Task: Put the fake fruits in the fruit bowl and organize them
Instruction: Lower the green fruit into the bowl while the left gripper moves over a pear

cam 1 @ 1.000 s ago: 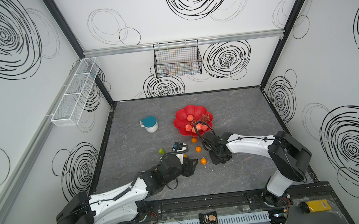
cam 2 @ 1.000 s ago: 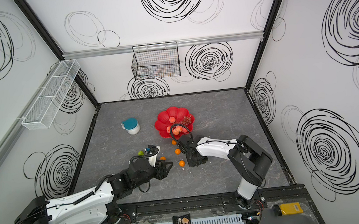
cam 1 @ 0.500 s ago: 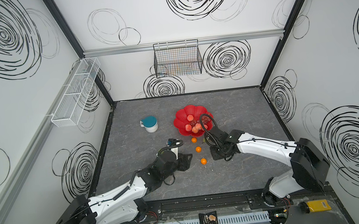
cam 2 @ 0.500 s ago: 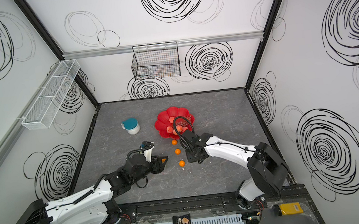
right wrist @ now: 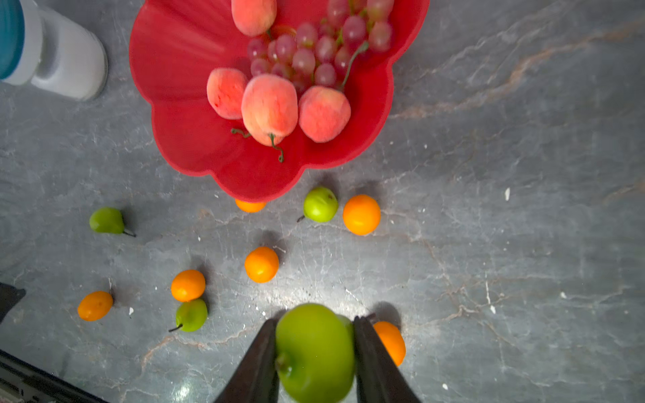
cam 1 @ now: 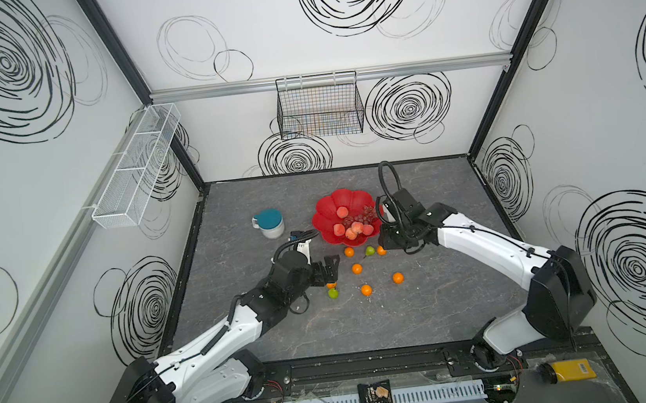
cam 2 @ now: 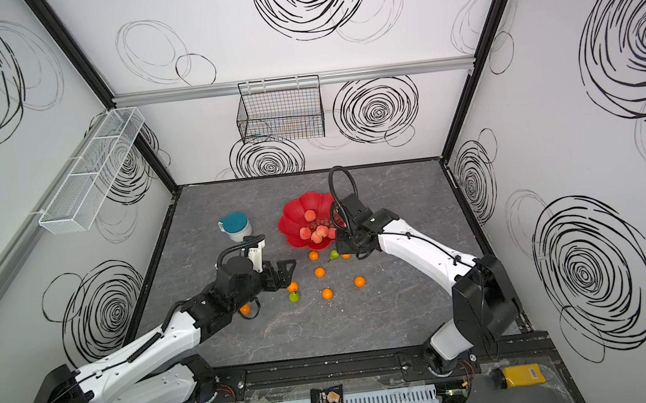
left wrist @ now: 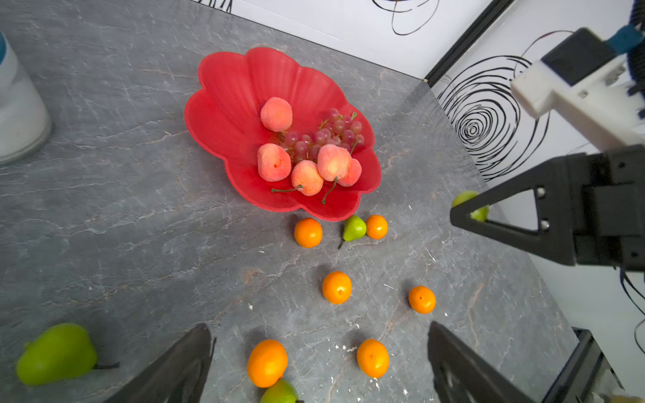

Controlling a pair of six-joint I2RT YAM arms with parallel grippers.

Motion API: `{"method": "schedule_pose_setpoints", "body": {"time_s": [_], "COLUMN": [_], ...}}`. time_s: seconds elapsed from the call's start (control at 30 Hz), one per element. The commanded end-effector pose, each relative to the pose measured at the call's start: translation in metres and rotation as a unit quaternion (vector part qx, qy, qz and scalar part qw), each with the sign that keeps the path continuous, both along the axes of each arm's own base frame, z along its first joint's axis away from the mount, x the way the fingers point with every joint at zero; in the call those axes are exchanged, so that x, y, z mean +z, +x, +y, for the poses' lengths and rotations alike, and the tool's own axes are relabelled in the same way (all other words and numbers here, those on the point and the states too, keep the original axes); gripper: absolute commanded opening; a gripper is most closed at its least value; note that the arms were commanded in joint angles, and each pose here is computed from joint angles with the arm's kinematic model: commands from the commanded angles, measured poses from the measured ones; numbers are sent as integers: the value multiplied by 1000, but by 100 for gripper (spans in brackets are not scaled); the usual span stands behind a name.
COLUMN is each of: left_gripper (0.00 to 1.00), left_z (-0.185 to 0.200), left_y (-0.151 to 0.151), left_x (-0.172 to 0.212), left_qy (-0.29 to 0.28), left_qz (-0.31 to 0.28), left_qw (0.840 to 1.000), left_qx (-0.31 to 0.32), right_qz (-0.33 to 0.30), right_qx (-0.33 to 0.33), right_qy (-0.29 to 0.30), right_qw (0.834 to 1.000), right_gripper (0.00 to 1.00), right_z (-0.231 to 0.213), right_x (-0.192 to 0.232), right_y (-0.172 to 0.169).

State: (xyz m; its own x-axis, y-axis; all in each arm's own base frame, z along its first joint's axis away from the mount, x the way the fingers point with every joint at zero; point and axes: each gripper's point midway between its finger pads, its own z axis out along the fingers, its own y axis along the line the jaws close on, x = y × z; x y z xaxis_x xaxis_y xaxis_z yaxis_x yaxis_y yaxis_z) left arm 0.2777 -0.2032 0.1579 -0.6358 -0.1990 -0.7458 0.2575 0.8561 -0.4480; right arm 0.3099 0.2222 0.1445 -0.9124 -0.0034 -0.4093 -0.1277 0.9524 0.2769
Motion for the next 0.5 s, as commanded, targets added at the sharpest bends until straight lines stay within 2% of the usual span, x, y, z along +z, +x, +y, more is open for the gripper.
{"method": "schedule_pose_setpoints", "body": {"time_s": [0.0, 0.17, 0.27, 0.47], "left_gripper": [99, 100, 99, 99], "left_z": [6, 25, 45, 83], "left_y": [17, 33, 41, 45], "left_x": [18, 21, 19, 8], "left_qy": [-3, 18, 30, 1], "left_qz": [-25, -23, -12, 19], "left_qw": [1000, 998, 994, 982], "left_qx": [17, 60, 106, 188], "right_qz": [-4, -7, -8, -6], "right_qx": [11, 23, 41, 80], "right_qy": [-7, 0, 8, 20], "right_qw": [1000, 1000, 999, 997], "right_gripper": [36, 36, 35, 35], "right_z": [6, 23, 42, 88], "right_x": [2, 5, 6, 0], "right_y": [17, 38, 43, 48]}}
